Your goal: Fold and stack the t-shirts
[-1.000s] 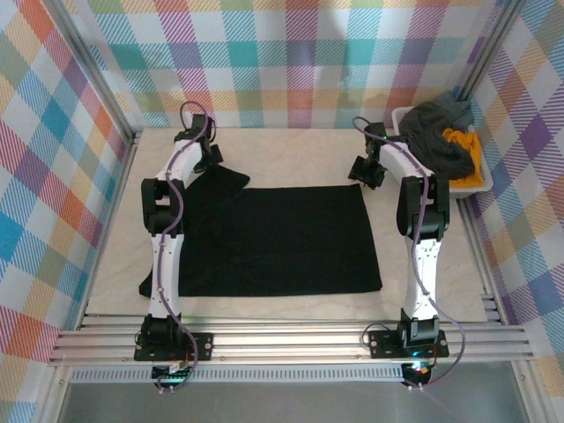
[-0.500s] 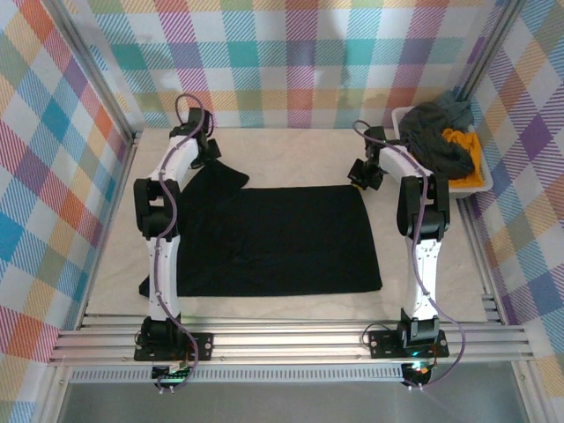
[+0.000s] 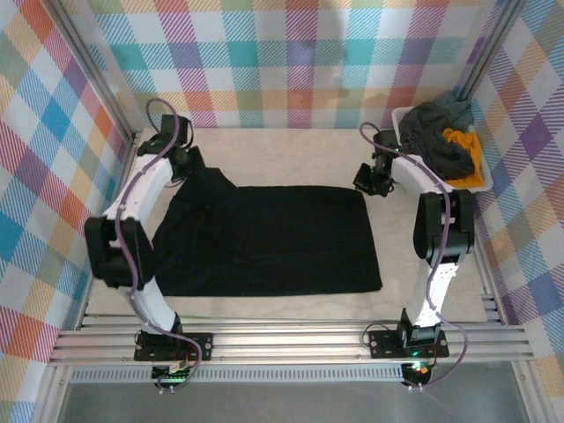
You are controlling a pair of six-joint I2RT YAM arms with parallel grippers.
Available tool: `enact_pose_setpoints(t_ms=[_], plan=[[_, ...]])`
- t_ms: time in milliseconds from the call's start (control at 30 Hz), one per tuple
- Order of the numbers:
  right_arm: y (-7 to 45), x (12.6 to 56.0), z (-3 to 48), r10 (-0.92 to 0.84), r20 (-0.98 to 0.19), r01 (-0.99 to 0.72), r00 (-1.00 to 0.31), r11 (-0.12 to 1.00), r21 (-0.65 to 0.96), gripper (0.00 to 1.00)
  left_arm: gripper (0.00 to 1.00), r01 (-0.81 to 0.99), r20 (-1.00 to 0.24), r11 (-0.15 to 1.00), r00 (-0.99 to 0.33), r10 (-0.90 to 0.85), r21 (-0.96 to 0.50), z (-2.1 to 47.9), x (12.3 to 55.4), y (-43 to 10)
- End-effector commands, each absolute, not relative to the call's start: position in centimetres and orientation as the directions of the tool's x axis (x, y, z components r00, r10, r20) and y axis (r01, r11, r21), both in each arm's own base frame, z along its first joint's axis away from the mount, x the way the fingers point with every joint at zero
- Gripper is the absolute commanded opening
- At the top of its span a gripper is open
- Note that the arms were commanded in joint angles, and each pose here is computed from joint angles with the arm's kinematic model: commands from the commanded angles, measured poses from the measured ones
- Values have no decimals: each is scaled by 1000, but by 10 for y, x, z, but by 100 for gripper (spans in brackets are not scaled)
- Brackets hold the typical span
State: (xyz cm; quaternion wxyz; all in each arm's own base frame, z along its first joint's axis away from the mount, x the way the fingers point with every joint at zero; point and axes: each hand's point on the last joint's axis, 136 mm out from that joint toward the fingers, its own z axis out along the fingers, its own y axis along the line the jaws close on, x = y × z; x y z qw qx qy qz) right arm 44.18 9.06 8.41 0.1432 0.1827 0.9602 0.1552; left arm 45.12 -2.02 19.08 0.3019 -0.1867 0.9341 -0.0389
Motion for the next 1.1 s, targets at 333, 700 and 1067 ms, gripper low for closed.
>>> enact_pose_setpoints(t_ms=[333,700,1067], plan=[[71,363,79,431,-200,362,-880,881,304,0,0,-460,-548,852,-659,-515,-249,190,290,-1],[59,340,54,460,-171,412,-871,875,254,0,0,-581,-454,763,-619,-641,-284,146,226,3],[60,336,48,460,-147,415,-876,872,258,0,0,-680,-397,693,-583,-709,-239,112,193,12]])
